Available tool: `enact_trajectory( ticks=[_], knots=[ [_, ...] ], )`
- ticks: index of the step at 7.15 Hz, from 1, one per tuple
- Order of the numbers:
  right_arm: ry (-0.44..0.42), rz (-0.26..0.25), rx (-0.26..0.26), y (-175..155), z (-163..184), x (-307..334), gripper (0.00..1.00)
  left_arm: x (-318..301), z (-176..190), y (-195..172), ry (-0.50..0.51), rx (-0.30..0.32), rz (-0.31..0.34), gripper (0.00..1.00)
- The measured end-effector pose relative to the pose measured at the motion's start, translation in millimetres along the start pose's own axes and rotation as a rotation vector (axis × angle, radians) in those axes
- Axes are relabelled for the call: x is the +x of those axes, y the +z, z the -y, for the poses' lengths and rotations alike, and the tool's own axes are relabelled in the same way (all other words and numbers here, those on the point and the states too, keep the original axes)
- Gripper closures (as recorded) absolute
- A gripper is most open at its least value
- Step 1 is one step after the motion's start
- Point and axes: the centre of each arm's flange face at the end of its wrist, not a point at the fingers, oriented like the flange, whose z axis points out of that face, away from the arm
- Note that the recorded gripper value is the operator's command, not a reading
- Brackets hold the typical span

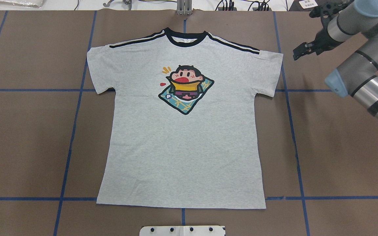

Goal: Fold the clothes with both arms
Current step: 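Move the right gripper to the shoulder corner of the grey T-shirt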

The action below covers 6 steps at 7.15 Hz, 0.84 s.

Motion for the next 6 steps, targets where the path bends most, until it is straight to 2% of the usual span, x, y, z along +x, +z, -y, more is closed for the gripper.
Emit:
enact_trajectory(
  ticks=[1, 2, 4, 6],
  knots=[
    [0.005, -0.042, 0.021, 13.0, 11.9, -24.3, 0.08, 1.2, 2.3, -1.5, 0.003, 0.004, 0.0, 0.0],
    [0.021, -0.054, 0.024, 21.5, 26.3, -40.3, 0.08, 2.2, 4.3, -2.7, 0.005, 0.007, 0.0, 0.0],
    [0.036, -0.008, -0.007, 32.5, 43.5, -54.8, 0.06, 4.2, 9.5, -5.4, 0.01, 0.013, 0.0, 0.0],
    [0.033, 0.04, -0.018, 49.7, 40.8, -40.5, 0.12, 4.7, 11.4, -6.2, 0.009, 0.016, 0.0, 0.0]
  ],
)
